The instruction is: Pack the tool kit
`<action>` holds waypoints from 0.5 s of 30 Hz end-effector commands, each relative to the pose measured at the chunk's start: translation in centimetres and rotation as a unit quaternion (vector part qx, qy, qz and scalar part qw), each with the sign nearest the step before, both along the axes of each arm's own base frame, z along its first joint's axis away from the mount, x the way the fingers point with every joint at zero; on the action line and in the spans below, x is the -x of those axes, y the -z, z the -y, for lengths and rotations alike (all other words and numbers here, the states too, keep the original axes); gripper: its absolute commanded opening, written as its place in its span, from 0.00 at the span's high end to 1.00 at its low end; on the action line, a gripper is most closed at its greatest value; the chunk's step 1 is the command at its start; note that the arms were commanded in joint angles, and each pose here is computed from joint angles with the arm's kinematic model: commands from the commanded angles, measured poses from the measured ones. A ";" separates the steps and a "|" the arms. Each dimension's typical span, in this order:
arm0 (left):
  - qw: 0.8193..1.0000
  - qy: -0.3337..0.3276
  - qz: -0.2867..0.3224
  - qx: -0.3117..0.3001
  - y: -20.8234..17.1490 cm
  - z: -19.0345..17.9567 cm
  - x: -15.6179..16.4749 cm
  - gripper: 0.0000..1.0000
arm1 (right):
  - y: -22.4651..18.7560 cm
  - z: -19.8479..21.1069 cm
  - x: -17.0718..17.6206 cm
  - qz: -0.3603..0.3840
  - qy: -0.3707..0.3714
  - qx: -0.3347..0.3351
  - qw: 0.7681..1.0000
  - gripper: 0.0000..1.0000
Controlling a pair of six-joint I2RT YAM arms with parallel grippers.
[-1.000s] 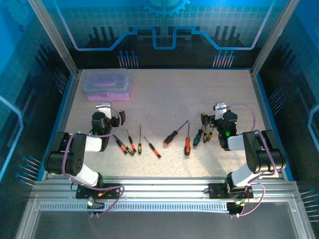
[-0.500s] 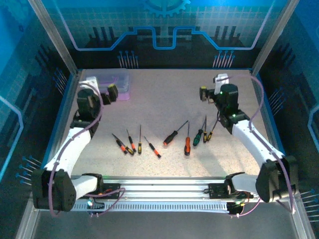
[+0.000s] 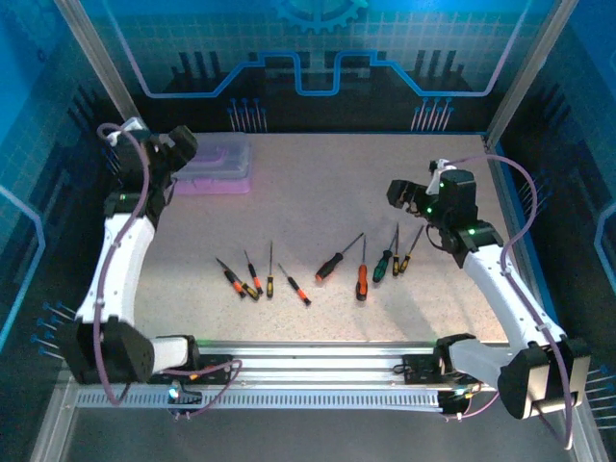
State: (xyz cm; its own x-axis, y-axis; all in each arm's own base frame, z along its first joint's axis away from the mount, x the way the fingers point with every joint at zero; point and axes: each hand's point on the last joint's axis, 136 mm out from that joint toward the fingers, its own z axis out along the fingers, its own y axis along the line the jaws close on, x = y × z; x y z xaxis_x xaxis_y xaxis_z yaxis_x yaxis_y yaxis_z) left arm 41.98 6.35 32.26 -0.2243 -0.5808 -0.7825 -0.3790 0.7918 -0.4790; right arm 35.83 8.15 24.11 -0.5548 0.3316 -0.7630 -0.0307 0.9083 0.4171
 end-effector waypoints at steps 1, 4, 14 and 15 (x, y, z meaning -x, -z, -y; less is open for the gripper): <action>0.998 -0.002 -0.065 -0.005 1.8 -1.0 -1.0 0.01 | 1.1 -2.1 1.2 -0.025 -0.039 -0.017 0.999 0.08; 0.996 -0.005 -0.083 -0.015 2.7 -2.0 -3.2 0.01 | 2.0 -2.7 1.4 -0.032 -0.044 -0.016 0.998 0.03; 0.988 0.004 -0.152 -0.029 8.2 -5.2 -10.2 0.01 | 6.1 -2.6 1.0 -0.082 -0.043 0.024 0.995 0.02; 0.986 -0.002 -0.161 -0.039 8.8 -5.7 -10.6 0.01 | 6.3 -2.7 1.0 -0.085 -0.046 0.026 0.995 0.02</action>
